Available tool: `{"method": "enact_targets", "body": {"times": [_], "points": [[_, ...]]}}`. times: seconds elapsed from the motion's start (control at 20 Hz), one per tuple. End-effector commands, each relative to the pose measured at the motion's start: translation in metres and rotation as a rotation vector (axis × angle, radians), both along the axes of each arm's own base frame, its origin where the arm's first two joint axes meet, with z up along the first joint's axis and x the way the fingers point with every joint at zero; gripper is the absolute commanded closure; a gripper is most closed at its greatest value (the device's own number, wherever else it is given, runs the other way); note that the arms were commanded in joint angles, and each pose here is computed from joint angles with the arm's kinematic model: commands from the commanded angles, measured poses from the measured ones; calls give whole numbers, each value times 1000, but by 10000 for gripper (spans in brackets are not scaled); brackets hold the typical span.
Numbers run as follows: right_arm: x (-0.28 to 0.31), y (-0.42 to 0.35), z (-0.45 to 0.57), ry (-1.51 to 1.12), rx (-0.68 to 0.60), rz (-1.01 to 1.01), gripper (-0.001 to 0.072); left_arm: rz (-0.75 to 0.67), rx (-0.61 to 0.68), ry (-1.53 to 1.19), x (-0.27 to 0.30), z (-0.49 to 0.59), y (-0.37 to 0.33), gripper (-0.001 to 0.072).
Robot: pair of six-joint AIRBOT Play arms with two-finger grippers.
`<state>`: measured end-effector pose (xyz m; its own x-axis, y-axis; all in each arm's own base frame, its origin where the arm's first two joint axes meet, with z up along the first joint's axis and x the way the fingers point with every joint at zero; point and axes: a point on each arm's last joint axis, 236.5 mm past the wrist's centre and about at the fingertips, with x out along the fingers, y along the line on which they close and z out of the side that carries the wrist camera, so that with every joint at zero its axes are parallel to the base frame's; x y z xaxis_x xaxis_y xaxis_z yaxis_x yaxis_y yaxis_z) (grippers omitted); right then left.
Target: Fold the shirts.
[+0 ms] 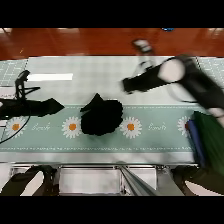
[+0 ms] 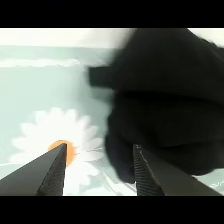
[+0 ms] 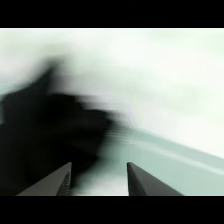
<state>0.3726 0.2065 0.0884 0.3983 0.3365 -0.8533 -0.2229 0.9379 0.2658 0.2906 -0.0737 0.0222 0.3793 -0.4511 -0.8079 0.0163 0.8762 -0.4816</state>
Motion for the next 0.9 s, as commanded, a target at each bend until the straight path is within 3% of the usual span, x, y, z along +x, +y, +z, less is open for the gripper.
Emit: {"method": "enact_targets", "body": {"times": [0.0,0.1,0.25,0.6,0.65,0.7,0.85], "points": [[-33,-145,-6,72,-117,-315,304,42,-108,133,-20,-22,3,201],[-68,-137,-56,159,79,-407,304,-11,-211,215,-44,-52,-32,201],[-101,-95,-108,257,309,-429,305,-86,-224,276,-57,-79,-66,201],[-102,-46,-137,309,396,-371,305,-162,-232,442,-62,-123,-104,213],[-100,-38,-140,316,418,-372,305,-178,-229,439,-60,-125,-104,387],[-96,-28,-143,327,451,-378,305,-194,-227,432,-58,-127,-103,687],[-85,10,-148,359,567,-349,305,-221,-241,422,-52,-120,-99,688]]}}
